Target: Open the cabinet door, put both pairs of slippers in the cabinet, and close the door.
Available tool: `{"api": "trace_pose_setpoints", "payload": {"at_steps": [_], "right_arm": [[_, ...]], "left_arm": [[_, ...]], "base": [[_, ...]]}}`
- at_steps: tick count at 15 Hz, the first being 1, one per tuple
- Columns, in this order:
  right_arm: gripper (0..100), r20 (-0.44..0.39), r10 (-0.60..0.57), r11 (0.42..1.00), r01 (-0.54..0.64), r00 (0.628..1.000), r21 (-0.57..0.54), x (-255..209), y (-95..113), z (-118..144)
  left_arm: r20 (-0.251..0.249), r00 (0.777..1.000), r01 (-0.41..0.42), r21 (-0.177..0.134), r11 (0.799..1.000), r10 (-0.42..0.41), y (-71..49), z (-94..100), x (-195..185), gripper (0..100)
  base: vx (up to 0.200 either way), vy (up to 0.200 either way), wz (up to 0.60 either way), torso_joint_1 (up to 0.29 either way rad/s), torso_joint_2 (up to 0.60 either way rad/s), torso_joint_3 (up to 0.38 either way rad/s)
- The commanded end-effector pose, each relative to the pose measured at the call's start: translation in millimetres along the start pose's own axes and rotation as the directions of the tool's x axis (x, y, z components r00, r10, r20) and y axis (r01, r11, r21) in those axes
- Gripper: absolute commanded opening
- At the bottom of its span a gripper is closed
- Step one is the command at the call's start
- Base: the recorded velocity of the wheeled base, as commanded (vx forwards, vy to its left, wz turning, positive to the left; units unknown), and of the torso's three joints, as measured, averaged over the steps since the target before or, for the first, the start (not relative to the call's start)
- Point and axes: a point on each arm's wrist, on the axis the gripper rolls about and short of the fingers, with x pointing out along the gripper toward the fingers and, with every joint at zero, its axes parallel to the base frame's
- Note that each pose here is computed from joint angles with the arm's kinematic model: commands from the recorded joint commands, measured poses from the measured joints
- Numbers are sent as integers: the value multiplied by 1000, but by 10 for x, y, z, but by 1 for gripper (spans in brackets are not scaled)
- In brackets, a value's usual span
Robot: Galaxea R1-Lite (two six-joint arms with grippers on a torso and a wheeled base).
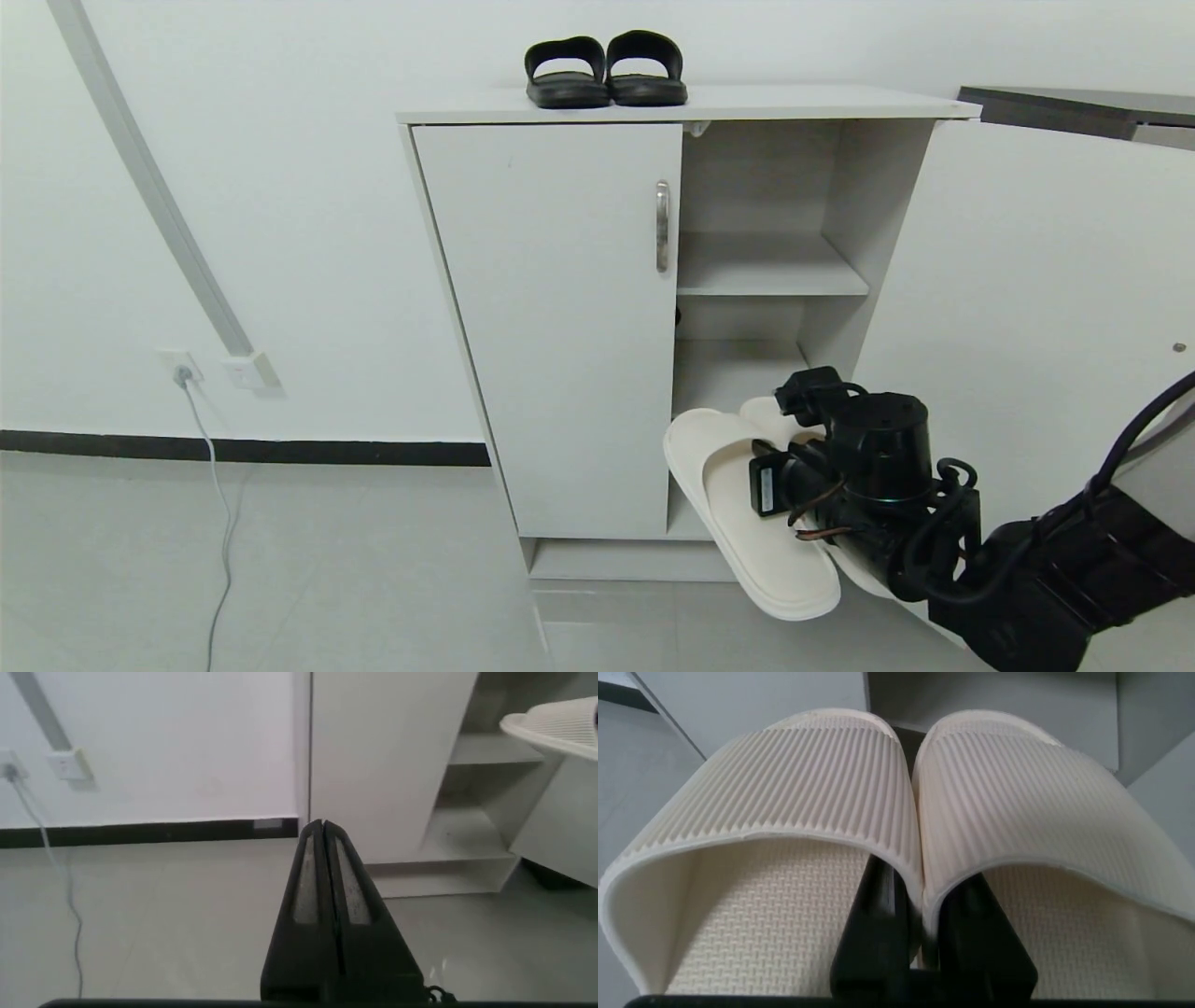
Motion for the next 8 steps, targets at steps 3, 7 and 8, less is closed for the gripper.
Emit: {"api": "trace_pose_setpoints", "payload": {"at_steps": [3,7,8], "right_arm": [[0,16,20,1000,-20,1000,0,-18,71,27],[0,26,-133,991,133,991,7,201,182,54],[0,24,-175,985,175,984,9,259,214,26]], "left_arm": [[-3,999,-50,-17,999,50,11,2,2,0],[-3,999,-44,-15,999,44,10,2,2,0],[-3,999,-44,-15,999,44,10,2,2,0]], "base": [[0,0,0,0,0,0],[0,0,0,0,0,0],[0,0,0,0,0,0]]}}
